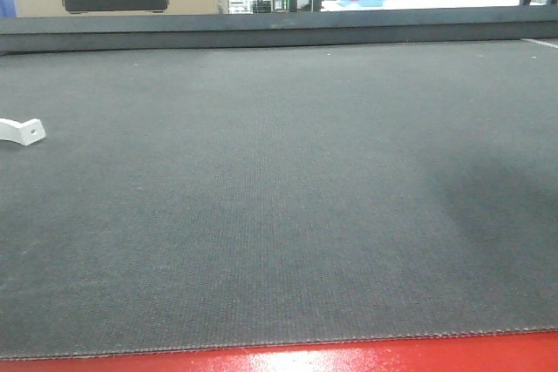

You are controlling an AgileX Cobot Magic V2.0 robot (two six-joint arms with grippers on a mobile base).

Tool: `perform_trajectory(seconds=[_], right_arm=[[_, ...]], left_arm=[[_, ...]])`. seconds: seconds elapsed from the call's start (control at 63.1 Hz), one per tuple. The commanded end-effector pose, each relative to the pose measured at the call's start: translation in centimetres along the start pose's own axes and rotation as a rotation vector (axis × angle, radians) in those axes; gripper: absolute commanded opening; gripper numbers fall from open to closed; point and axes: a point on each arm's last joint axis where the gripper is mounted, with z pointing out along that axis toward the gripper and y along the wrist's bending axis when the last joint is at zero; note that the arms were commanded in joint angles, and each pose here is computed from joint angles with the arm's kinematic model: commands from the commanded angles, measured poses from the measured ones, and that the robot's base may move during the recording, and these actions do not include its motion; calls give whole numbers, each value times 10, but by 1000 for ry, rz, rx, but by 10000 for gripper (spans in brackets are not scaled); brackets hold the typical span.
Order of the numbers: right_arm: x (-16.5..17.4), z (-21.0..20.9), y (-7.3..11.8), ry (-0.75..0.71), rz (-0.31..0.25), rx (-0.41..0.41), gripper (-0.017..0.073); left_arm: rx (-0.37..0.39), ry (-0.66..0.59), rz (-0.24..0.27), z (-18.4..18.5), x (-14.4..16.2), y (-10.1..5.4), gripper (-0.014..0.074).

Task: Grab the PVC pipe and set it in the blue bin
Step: 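Lift both held clamps up off the felt table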

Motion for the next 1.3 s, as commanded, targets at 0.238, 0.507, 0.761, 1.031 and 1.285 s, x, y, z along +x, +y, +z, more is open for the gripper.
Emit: perform_trajectory(seconds=[0.238,0.507,0.761,1.031,1.285], right_arm=[[-7,-24,6,-201,-34,-1,-167],[-1,-56,14,-352,-104,1,-167],[8,-79,19,-436,-132,-2,-167],[17,-97,22,-495,-166,18,-153],[21,-102,23,-501,-171,16,-154]], left_arm=[[-18,-115,-12,-40,-17,4,-111],[-36,-266,-17,-116,-28,5,-111],[-56,-449,-23,-199,-22,3,-111],[-59,-568,-31,-261,0,-1,-111],[-41,-620,-47,-293,19,-6,-111]])
